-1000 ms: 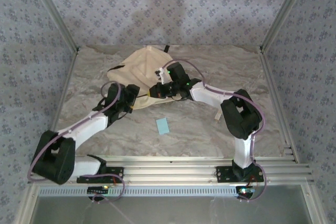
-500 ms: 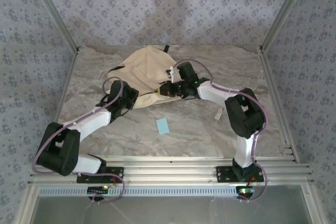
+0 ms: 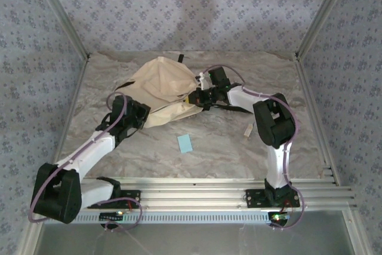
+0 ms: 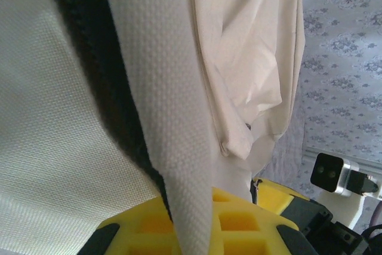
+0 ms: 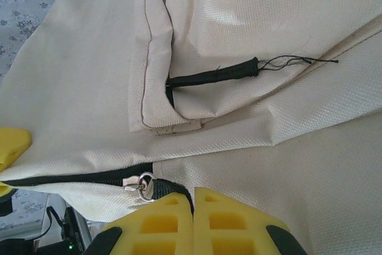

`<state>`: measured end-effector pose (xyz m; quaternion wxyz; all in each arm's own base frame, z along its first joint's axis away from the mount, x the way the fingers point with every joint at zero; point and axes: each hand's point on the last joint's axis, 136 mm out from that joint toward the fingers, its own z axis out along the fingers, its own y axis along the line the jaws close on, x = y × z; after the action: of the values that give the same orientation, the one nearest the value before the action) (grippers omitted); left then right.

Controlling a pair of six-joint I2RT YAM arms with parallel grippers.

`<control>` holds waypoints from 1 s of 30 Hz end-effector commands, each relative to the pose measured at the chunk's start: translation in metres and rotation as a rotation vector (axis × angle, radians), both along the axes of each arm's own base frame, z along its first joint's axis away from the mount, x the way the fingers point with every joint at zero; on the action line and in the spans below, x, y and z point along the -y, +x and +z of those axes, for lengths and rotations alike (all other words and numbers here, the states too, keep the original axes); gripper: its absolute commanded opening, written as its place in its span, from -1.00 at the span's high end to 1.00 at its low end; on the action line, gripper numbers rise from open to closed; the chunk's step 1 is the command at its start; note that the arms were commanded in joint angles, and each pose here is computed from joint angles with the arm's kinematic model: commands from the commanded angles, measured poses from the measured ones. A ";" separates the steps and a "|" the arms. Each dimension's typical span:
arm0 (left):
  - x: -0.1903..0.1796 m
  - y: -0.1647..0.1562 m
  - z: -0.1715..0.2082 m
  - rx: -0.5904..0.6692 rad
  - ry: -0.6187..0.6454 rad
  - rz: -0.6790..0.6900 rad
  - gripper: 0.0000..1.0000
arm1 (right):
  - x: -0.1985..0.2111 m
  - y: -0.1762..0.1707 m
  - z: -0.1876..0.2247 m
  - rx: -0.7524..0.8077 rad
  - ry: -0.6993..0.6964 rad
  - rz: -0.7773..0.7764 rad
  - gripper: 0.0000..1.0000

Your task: Pack the student bag

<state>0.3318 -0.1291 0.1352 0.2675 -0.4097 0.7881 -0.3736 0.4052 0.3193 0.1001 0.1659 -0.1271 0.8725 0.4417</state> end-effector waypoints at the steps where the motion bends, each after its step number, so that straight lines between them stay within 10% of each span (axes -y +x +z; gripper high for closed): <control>1: -0.016 0.007 -0.003 -0.013 0.063 0.014 0.39 | 0.094 0.060 -0.013 0.056 -0.212 -0.307 1.00; 4: 0.001 0.010 0.016 0.005 0.183 -0.117 -0.50 | 0.091 0.050 0.004 0.065 -0.183 -0.294 0.28; 7: 0.009 0.009 0.045 0.069 0.391 -0.193 -0.62 | 0.097 0.041 0.017 0.083 -0.195 -0.310 -0.10; 12: 0.022 0.022 0.075 0.187 0.494 -0.239 -0.61 | 0.107 0.034 0.024 0.095 -0.246 -0.338 -0.15; 21: 0.105 0.073 0.048 0.218 0.531 -0.539 -0.49 | 0.086 0.038 0.009 0.067 -0.286 -0.333 -0.06; 30: 0.191 0.073 -0.057 0.054 0.386 -0.732 0.47 | 0.097 0.041 -0.002 0.029 -0.288 -0.384 0.45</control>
<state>0.4084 -0.2911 0.0780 0.2273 -0.0514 0.9364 -0.2622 0.4427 0.2354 0.0973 0.2336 -0.0078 0.9302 0.2831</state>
